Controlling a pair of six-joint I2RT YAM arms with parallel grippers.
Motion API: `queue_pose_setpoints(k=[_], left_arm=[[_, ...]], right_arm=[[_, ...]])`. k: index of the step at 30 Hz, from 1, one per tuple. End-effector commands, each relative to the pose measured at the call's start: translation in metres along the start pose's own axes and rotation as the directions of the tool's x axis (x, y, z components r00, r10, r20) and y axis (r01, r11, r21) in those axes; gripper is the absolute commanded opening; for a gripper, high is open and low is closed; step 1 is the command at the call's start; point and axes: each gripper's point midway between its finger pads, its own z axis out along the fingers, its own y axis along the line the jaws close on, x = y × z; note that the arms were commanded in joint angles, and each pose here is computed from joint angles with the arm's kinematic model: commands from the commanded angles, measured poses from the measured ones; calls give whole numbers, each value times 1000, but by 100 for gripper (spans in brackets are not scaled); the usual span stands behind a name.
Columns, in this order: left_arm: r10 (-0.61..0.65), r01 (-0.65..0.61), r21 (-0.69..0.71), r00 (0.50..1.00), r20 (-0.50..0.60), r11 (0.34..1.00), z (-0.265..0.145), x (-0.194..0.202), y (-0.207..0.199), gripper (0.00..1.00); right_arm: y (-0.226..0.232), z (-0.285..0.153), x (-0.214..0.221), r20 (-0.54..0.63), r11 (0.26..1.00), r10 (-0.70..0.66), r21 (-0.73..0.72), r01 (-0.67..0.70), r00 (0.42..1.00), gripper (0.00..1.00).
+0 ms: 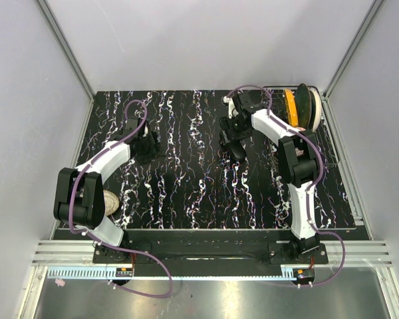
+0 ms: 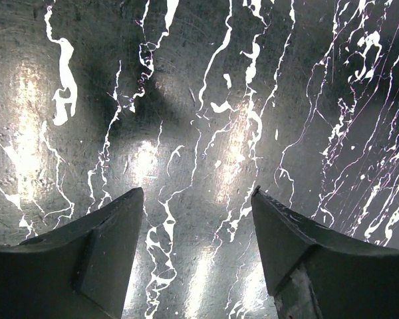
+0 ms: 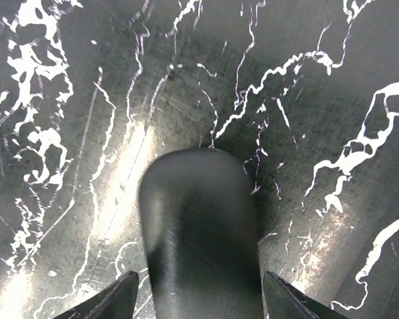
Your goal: Organize the sunglasses
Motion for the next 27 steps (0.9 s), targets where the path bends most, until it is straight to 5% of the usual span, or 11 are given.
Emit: queue_pose_setpoints(k=[1, 9, 21, 27], left_arm=[[21, -23, 46, 999, 42, 999, -8, -14, -13, 70], [23, -25, 43, 999, 47, 999, -10, -16, -13, 70], [18, -20, 53, 999, 45, 998, -13, -15, -15, 70], [19, -22, 60, 999, 46, 998, -18, -15, -17, 70]], right_arm=[[-1, 2, 2, -36, 1000, -15, -10, 15, 999, 80], [-4, -13, -14, 29, 997, 57, 42, -58, 998, 81], [-22, -7, 12, -13, 929, 307, 220, -297, 952, 65], [-21, -16, 8, 40, 906, 343, 250, -342, 938, 76]])
